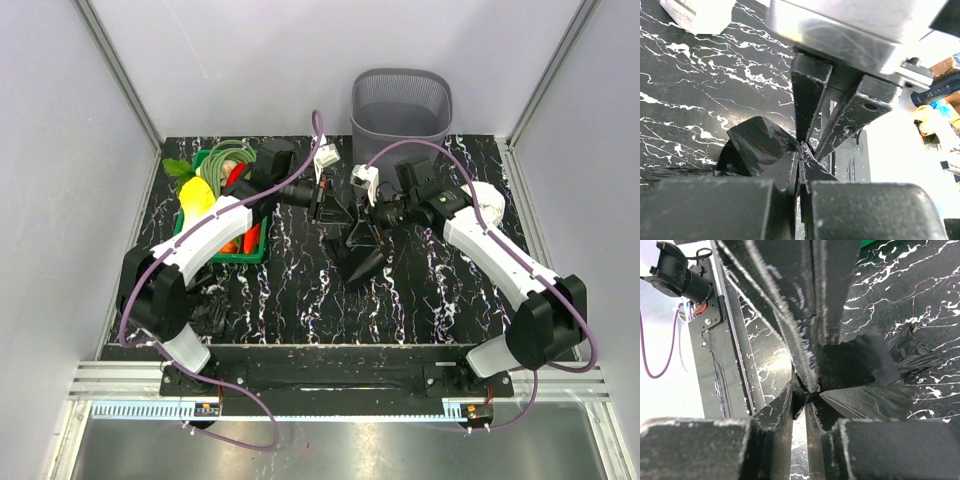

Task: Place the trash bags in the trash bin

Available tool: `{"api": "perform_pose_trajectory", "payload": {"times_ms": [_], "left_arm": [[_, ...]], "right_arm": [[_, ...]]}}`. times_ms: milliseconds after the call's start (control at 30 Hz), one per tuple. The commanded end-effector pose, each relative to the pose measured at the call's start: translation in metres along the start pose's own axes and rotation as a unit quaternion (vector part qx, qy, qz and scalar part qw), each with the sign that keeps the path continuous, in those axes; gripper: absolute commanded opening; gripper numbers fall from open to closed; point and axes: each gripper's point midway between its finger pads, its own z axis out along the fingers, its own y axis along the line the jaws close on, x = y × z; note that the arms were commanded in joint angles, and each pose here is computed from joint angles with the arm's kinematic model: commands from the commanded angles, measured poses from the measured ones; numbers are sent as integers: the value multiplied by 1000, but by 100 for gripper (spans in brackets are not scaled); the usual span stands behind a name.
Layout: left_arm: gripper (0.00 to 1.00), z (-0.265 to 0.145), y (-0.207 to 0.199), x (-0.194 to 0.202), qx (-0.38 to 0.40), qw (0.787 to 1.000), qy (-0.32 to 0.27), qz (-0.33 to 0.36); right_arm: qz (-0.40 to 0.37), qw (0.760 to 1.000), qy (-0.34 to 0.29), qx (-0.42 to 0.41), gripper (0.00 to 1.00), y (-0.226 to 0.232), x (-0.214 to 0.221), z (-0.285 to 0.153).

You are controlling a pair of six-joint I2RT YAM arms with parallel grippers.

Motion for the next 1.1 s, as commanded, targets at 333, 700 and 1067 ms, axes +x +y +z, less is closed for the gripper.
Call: {"api": "perform_pose_trajectory", "payload": {"times_ms": [333,700,1067], "left_arm": [[0,-5,-13,-5,7,999,-8,44],[0,-5,-10,-1,5,999,-4,48],[0,-9,-1,5,-15,998,9,65]], "right_arm": [[-51,997,-23,51,42,-6,-34,-17],[-61,997,-18,54,27,-3,-34,-22],[-73,994,-17,74,0,-5,-32,-37]]}}
